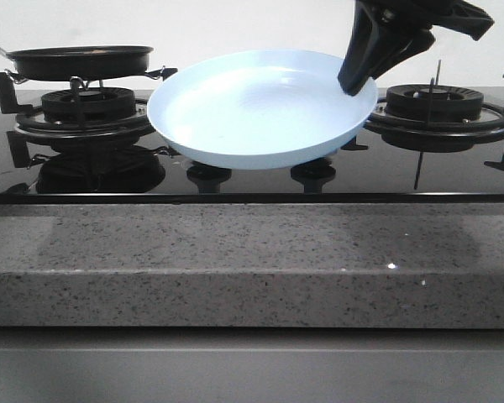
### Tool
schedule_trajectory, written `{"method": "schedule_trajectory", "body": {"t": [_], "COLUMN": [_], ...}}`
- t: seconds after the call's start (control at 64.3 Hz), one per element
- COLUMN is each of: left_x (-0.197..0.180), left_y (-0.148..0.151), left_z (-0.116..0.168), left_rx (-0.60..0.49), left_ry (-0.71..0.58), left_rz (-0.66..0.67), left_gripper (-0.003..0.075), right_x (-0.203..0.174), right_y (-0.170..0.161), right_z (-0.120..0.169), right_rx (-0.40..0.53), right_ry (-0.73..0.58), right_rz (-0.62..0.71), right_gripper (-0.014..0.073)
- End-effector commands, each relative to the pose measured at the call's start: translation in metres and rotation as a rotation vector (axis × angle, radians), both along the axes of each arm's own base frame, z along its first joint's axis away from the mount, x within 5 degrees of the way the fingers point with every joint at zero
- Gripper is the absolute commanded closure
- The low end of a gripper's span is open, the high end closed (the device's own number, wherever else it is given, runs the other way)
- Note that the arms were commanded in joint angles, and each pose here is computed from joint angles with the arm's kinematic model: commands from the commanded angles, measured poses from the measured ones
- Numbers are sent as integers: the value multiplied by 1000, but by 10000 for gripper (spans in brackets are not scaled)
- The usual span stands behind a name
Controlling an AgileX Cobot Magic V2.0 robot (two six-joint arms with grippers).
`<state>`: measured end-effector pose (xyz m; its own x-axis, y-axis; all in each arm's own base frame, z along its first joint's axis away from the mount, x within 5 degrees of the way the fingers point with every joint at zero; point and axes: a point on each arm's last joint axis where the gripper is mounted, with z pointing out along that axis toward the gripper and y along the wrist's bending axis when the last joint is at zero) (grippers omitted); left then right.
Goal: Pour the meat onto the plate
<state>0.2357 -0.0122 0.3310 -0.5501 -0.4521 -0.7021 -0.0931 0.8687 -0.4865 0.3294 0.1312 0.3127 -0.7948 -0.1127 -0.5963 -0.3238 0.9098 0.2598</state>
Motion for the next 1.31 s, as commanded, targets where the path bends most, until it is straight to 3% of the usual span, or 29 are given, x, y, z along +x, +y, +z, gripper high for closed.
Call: {"method": "schedule_trajectory", "body": {"t": [0.0,0.078,0.295,0.435,0.793,1.166,1.29], "left_x": [18,34,71,93,147,174,175], "left_y": [4,11,51,67,83,80,81], "left_z": [23,27,32,25,0,-10,-11], "left_rx": [-68,-99,-396,-498,-618,-650,-654], "left_ry": [-55,-32,-40,-45,-7,-3,-4], "left_rz": [31,5,-34,-61,-82,-103,-98], "left_gripper": [63,69,177,223,230,232,334], "right_x": [-5,-5,-5,-5,-5,-5,-5], "right_y": [-2,-2,-2,-2,-2,-2,-2], "right_z": [29,29,29,29,29,29,29], "right_rx": [54,54,54,54,54,54,54], "right_ry": [-104,-104,-104,-104,-104,-104,-104], "right_rz": [-11,-11,-11,-11,-11,-11,-11], "right_gripper": [655,655,655,655,655,655,655]}}
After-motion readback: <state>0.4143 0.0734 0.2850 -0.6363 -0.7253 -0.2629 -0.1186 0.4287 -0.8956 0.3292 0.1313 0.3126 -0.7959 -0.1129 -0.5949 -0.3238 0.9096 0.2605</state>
